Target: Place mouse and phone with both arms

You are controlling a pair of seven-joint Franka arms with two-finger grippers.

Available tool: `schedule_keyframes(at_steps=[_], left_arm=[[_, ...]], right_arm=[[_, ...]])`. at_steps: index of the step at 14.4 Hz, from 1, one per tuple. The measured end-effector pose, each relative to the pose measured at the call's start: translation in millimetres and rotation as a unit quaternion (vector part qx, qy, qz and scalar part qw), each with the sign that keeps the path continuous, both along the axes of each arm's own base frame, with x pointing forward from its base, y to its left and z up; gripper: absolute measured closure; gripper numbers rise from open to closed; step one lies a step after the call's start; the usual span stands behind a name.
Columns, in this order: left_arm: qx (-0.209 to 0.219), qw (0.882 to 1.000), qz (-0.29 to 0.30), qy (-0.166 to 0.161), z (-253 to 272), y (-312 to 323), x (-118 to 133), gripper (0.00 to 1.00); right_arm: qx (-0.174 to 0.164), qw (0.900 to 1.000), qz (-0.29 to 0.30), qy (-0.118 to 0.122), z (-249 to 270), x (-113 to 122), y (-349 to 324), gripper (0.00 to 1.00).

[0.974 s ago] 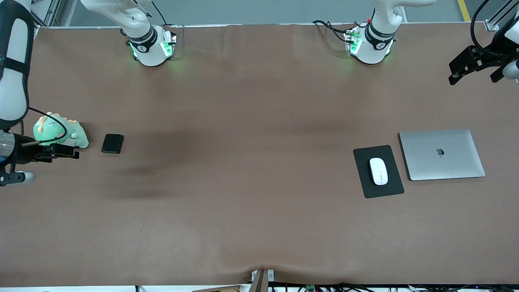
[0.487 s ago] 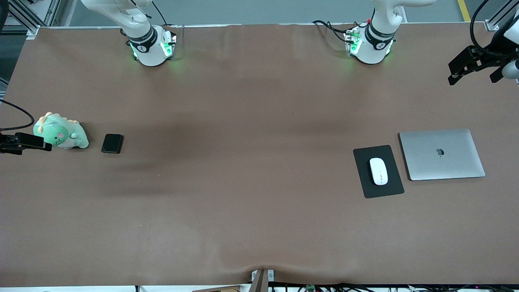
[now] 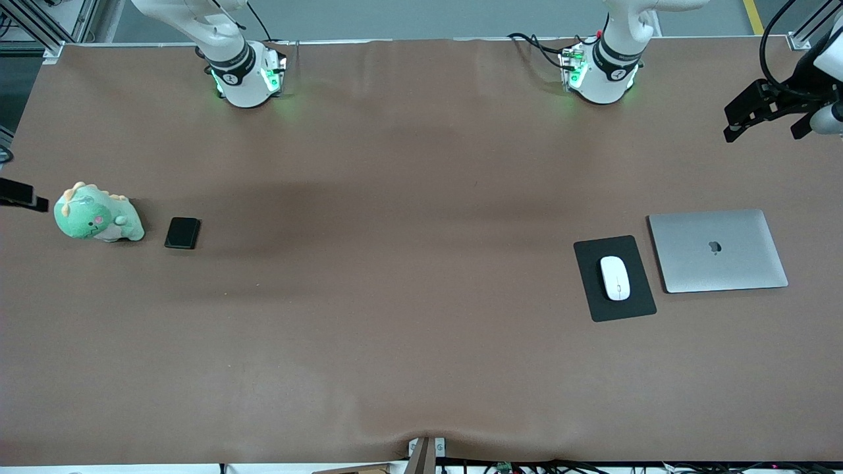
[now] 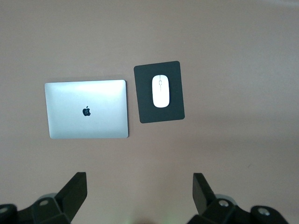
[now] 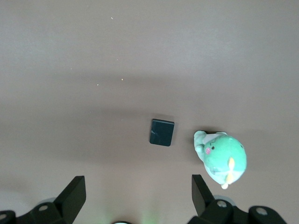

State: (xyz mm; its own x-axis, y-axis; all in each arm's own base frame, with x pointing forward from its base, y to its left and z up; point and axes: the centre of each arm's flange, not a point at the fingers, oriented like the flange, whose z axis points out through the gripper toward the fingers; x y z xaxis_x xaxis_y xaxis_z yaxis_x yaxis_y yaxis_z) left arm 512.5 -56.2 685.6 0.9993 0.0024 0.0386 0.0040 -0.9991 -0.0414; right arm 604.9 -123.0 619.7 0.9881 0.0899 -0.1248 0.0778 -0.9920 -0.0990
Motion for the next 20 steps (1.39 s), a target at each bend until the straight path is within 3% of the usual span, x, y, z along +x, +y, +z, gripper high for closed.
schedule_keyframes(at_steps=[10,15,20], left_arm=[[-0.001,1.0,0.002,-0.005,2,2,2,0.0],[-0.002,1.0,0.008,-0.01,7,8,5,0.0],[-0.002,1.0,0.011,-0.011,7,12,5,0.0]], right_arm=[[0.0,1.0,0.003,-0.001,45,-51,-3,0.0],[-0.007,1.0,-0.02,0.016,36,-53,25,0.0],[-0.037,0.999,0.012,0.013,41,-62,60,0.0]])
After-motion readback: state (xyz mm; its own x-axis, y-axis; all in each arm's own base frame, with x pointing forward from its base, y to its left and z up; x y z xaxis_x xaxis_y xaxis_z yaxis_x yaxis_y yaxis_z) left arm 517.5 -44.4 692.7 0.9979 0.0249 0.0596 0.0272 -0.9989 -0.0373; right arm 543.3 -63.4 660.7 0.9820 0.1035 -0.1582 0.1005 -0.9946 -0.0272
